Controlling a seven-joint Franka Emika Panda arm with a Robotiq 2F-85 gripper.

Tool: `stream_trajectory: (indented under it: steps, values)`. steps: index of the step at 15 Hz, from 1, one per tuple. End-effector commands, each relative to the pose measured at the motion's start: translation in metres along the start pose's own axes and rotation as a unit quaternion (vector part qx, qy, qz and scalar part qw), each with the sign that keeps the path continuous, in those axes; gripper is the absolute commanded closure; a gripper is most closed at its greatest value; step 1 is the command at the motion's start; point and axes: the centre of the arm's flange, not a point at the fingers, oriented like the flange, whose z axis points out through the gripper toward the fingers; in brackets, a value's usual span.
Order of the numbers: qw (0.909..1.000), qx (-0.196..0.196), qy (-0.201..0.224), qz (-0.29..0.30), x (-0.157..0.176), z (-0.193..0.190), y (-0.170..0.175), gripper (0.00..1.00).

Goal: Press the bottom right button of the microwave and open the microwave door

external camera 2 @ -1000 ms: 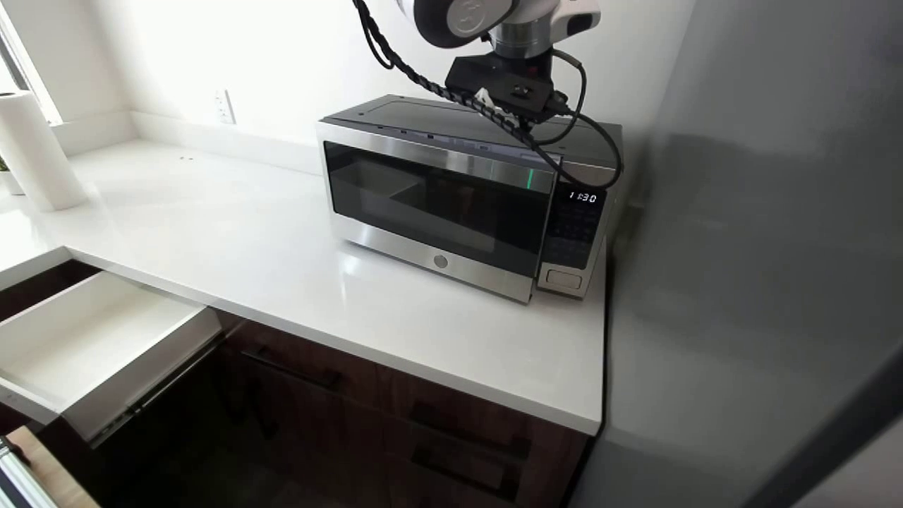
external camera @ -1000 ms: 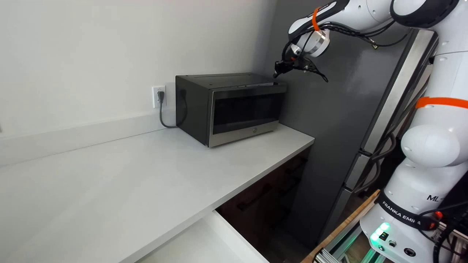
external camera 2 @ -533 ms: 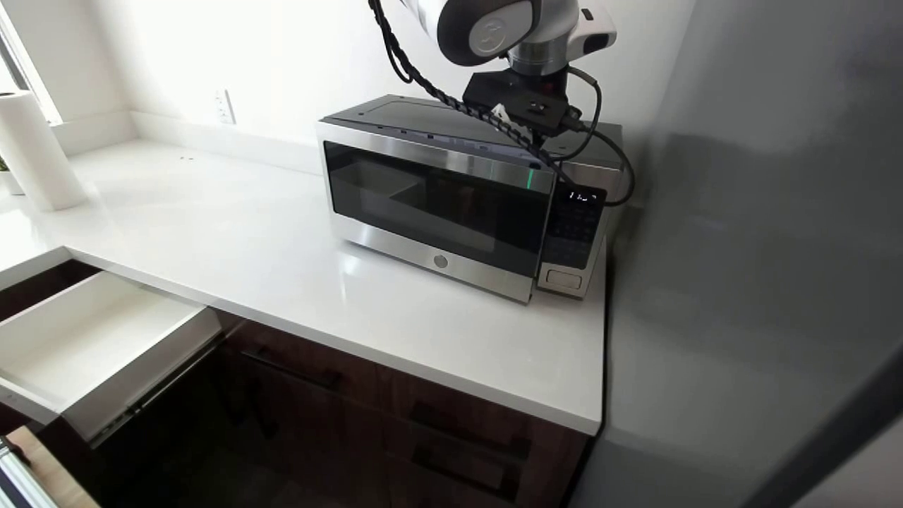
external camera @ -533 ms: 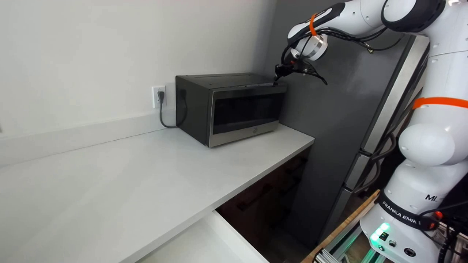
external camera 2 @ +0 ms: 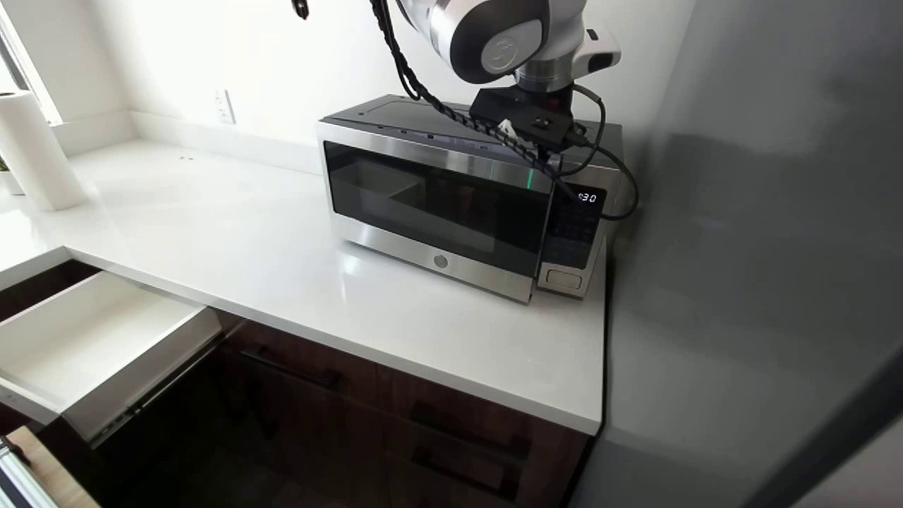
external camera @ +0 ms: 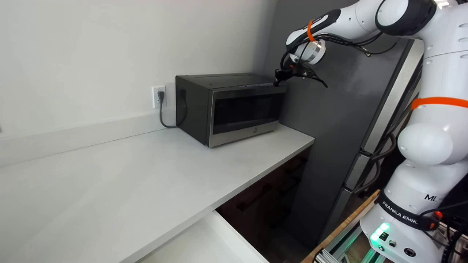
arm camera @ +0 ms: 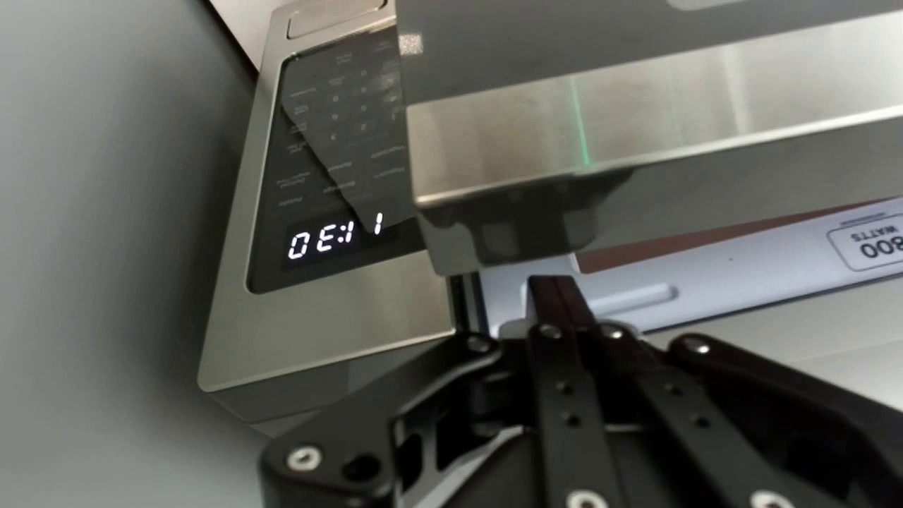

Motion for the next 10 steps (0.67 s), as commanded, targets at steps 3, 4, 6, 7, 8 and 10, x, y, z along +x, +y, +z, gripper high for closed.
stream_trajectory:
  steps: [3,4,6,7,8,10]
  values:
    - [0.9985,-0.029,-0.03,0.035,-0.007,0.001,0.0,1.0]
    - [0.9979,-0.034,-0.036,0.041,-0.009,0.0,0.0,1.0]
    - [0.9962,-0.046,-0.048,0.056,-0.014,-0.001,-0.001,1.0]
    - [0.9952,-0.05,-0.056,0.063,-0.017,-0.001,-0.001,1.0]
    - [0.9938,-0.055,-0.065,0.072,-0.02,-0.002,-0.001,1.0]
    - [0.9895,-0.069,-0.088,0.092,-0.029,-0.004,-0.001,1.0]
